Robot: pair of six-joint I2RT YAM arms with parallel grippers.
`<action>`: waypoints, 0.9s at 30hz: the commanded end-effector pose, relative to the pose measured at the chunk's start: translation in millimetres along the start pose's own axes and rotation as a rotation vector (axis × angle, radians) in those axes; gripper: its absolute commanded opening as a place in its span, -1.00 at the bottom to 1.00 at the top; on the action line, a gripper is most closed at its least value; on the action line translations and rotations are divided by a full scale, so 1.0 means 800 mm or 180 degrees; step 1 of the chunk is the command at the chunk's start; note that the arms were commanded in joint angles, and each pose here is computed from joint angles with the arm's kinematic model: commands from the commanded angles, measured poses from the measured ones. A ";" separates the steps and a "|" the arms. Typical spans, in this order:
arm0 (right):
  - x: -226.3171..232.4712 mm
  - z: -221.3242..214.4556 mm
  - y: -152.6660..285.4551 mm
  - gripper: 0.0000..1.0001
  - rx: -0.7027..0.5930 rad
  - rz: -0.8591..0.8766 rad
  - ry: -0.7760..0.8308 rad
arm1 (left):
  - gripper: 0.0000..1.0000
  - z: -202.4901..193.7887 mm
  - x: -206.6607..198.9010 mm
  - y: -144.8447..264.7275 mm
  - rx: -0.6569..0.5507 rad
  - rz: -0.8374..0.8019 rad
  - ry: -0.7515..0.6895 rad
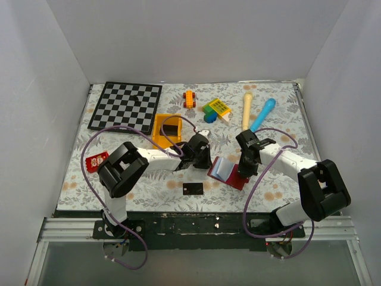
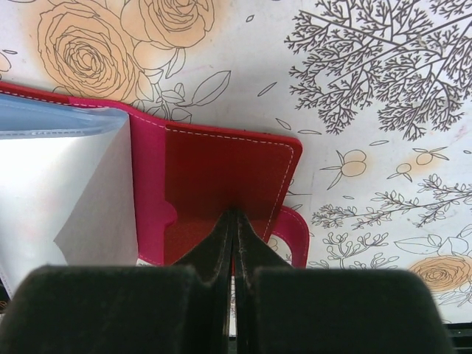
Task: Put the credit cards into the card holder
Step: Open the card holder at the center of the board.
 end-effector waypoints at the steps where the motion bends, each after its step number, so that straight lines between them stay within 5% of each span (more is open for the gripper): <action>1: 0.002 0.009 0.004 -0.97 -0.0033 -0.0010 -0.0041 | -1.00 -0.004 -0.021 -0.003 0.0058 -0.0105 -0.0193; 27: 0.011 0.004 -0.009 -0.97 0.0066 0.0156 -0.0104 | -1.00 -0.026 -0.113 0.012 0.0347 -0.0818 -0.0654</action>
Point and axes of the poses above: each gripper's point midway between its finger pads, its own y axis back along the fingers, its own x axis along the line the jaws close on, z = x × y, the point moved 1 cm from there along y, back along the fingers, and after that the axes turned 7 degrees about y, right-handed, at the moved point
